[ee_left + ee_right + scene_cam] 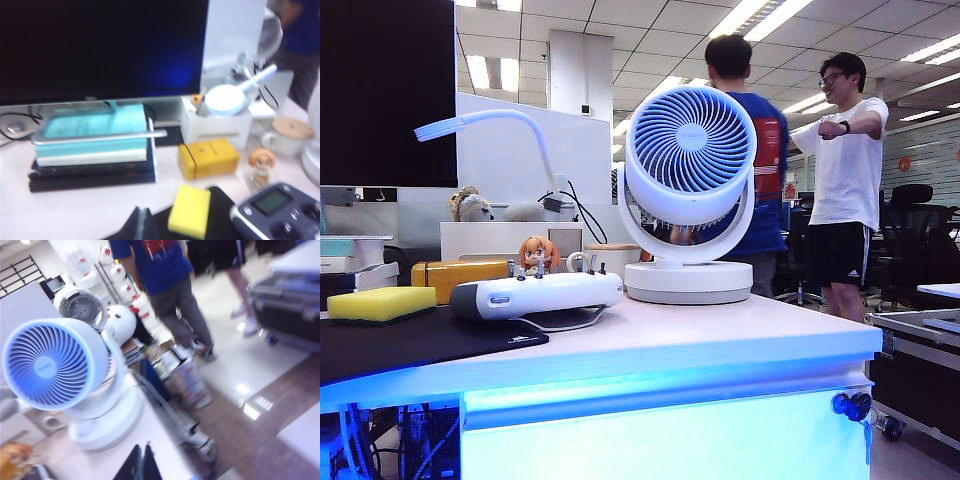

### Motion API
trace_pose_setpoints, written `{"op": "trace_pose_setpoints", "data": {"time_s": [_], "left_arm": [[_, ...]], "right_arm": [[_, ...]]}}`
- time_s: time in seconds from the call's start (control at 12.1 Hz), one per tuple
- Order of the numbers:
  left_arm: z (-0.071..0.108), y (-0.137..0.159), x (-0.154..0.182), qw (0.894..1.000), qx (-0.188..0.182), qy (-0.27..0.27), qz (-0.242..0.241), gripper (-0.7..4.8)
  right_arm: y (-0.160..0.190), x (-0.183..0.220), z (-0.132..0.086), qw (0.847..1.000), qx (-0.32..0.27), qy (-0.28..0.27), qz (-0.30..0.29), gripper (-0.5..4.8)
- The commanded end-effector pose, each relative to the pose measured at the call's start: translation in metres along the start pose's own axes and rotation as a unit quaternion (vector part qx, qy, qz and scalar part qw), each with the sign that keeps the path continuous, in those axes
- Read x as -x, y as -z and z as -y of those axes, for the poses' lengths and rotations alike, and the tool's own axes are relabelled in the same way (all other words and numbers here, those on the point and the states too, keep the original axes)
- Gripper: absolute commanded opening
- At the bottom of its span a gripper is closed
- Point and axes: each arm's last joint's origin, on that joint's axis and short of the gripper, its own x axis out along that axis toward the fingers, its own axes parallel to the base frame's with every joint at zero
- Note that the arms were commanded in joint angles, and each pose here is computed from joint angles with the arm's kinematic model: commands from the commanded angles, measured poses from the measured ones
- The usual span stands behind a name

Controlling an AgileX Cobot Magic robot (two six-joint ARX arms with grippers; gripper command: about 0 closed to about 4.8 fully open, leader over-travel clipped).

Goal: Open the drawer, place the cleaning sponge inside, then close the drawer.

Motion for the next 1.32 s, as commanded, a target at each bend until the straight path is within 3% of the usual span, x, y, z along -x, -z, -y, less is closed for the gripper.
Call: {"op": "trace_pose_setpoints", "data": {"time_s": [0.08,0.33,0.58,0.82,0.91,1.24,1.32], "left_arm": [[0.002,-0.018,-0.003,0.999,-0.007,0.035,-0.032,-0.05],[0.007,-0.03,-0.009,0.992,0.0,0.102,-0.079,-0.05],[0.008,-0.029,-0.011,0.988,-0.022,0.116,-0.101,-0.05],[0.011,-0.028,-0.014,0.982,-0.019,0.152,-0.106,-0.05],[0.017,-0.027,-0.015,0.97,-0.035,0.216,-0.109,-0.05],[0.027,-0.026,-0.014,0.958,-0.062,0.257,-0.107,-0.05],[0.032,-0.025,-0.014,0.954,-0.062,0.274,-0.11,-0.05]], "right_arm": [[-0.012,-0.017,-0.009,0.999,-0.045,-0.012,-0.026,-0.06],[-0.014,-0.054,-0.017,0.991,-0.083,-0.038,-0.1,-0.06],[-0.006,-0.081,-0.019,0.976,-0.111,-0.068,-0.176,-0.06],[0.007,-0.096,-0.017,0.949,-0.176,-0.085,-0.246,-0.06],[0.017,-0.107,-0.014,0.937,-0.197,-0.08,-0.278,-0.06],[0.027,-0.12,-0.012,0.922,-0.211,-0.093,-0.309,-0.06],[0.037,-0.13,-0.01,0.906,-0.222,-0.103,-0.345,-0.06]]}}
